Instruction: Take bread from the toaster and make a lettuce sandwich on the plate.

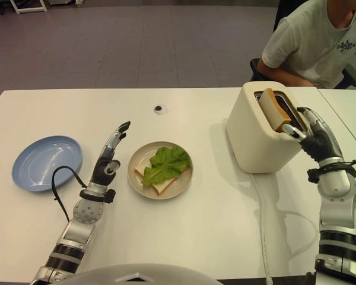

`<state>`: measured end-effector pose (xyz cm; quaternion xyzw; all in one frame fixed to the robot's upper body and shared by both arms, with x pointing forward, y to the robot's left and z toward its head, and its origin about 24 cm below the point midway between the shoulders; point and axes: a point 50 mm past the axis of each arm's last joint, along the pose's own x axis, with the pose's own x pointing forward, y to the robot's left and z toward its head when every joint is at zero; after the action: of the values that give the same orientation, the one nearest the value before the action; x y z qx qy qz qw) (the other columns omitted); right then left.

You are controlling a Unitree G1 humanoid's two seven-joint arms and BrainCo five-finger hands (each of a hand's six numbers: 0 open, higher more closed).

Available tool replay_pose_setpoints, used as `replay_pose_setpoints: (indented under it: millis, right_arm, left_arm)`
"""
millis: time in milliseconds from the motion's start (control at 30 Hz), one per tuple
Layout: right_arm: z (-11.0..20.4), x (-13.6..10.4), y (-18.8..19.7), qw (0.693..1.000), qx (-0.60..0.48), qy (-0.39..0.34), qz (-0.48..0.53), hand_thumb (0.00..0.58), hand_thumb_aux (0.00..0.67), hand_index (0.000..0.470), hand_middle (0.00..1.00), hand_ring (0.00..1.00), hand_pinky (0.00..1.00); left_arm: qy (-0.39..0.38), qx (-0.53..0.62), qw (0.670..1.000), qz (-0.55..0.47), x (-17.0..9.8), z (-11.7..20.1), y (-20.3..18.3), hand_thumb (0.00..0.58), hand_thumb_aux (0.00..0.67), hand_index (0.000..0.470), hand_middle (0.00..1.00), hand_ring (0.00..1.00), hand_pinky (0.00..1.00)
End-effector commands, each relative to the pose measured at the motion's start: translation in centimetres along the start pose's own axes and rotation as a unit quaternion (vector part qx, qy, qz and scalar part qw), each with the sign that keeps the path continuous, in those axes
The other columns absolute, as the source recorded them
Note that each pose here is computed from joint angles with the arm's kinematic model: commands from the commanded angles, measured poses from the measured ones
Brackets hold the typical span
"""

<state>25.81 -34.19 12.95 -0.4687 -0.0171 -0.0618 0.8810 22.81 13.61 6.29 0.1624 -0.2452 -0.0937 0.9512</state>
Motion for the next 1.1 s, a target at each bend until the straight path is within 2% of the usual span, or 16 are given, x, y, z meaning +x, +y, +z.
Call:
replay_pose_setpoints:
  millis: [33,167,233,267,333,367,400,433,500,533,633,900,967,1000,1033,1100]
  right_arm:
    - [0.7,1.1,1.1,0.999,0.034,-0.018,0.021,0.58,0.652,0.457,0.0,0.0,0.0]
    - [1.2,1.8,1.5,0.999,0.042,-0.029,0.019,0.578,0.631,0.442,0.0,0.0,0.0]
    - [1.2,1.9,1.6,0.999,0.036,-0.029,0.017,0.58,0.67,0.47,0.0,0.0,0.0]
    - [1.3,1.9,1.6,0.999,0.034,-0.031,0.016,0.58,0.659,0.463,0.0,0.0,0.0]
    - [1.6,1.9,1.7,0.998,0.037,-0.039,0.016,0.575,0.607,0.426,0.0,0.0,0.0]
    - [1.7,1.8,1.8,0.998,0.038,-0.044,0.016,0.549,0.515,0.361,0.0,0.0,0.0]
    - [1.9,1.8,1.8,0.998,0.041,-0.048,0.016,0.498,0.418,0.293,0.0,0.0,0.0]
    - [2.0,1.8,1.7,0.998,0.044,-0.051,0.015,0.456,0.36,0.253,0.0,0.0,0.0]
    - [2.1,1.8,1.7,0.997,0.046,-0.054,0.012,0.164,0.102,0.072,0.0,0.0,0.0]
    - [2.2,1.8,1.6,0.997,0.046,-0.055,0.011,0.104,0.063,0.044,0.0,0.0,0.0]
    - [2.2,1.7,1.4,0.997,0.045,-0.055,0.006,0.0,0.0,0.0,0.0,0.0,0.0]
    - [2.8,2.0,1.7,0.997,0.04,-0.061,0.009,0.0,0.0,0.0,0.0,0.0,0.0]
    - [2.8,2.1,2.0,0.997,0.037,-0.059,0.014,0.175,0.11,0.077,0.0,0.0,0.0]
    - [2.7,2.1,2.2,0.998,0.034,-0.058,0.018,0.443,0.344,0.241,0.0,0.0,0.0]
    - [2.7,2.2,2.4,0.998,0.032,-0.057,0.022,0.505,0.428,0.3,0.0,0.0,0.0]
    - [2.6,2.2,2.8,0.998,0.03,-0.053,0.029,0.521,0.457,0.321,0.0,0.0,0.0]
  left_arm:
    - [0.006,0.005,1.0,-0.006,-0.1,-0.3,-0.2,0.0,0.0,0.0,0.0,0.0,0.0]
    - [0.009,0.01,1.0,-0.007,-0.2,-0.4,-0.2,0.0,0.0,0.0,0.0,0.0,0.0]
    - [0.009,0.012,1.0,-0.006,-0.3,-0.3,-0.1,0.0,0.0,0.0,0.0,0.0,0.0]
    - [0.009,0.012,1.0,-0.006,-0.3,-0.3,0.0,0.0,0.0,0.0,0.0,0.0,0.0]
    - [0.01,0.012,1.0,-0.006,-0.3,-0.3,0.0,0.0,0.0,0.0,0.0,0.0,0.0]
    - [0.011,0.012,1.0,-0.006,-0.3,-0.4,0.0,0.0,0.0,0.0,0.0,0.0,0.0]
    - [0.012,0.012,1.0,-0.005,-0.3,-0.4,0.1,0.0,0.0,0.0,0.0,0.0,0.0]
    - [0.013,0.011,1.0,-0.005,-0.3,-0.4,0.0,0.0,0.0,0.0,0.0,0.0,0.0]
    - [0.014,0.01,1.0,-0.005,-0.3,-0.5,0.0,0.0,0.0,0.0,0.0,0.0,0.0]
    - [0.014,0.01,1.0,-0.005,-0.3,-0.5,0.1,0.0,0.0,0.0,0.0,0.0,0.0]
    - [0.015,0.009,1.0,-0.004,-0.3,-0.5,0.1,0.0,0.0,0.0,0.0,0.0,0.0]
    - [0.016,0.008,1.0,-0.004,-0.3,-0.6,0.2,0.0,0.0,0.0,0.0,0.0,0.0]
    - [0.016,0.008,1.0,-0.004,-0.3,-0.6,0.2,0.0,0.0,0.0,0.0,0.0,0.0]
    - [0.016,0.008,1.0,-0.004,-0.3,-0.5,0.2,0.0,0.0,0.0,0.0,0.0,0.0]
    - [0.016,0.009,1.0,-0.004,-0.4,-0.5,0.3,0.0,0.0,0.0,0.0,0.0,0.0]
    - [0.015,0.009,1.0,-0.003,-0.4,-0.5,0.3,0.0,0.0,0.0,0.0,0.0,0.0]
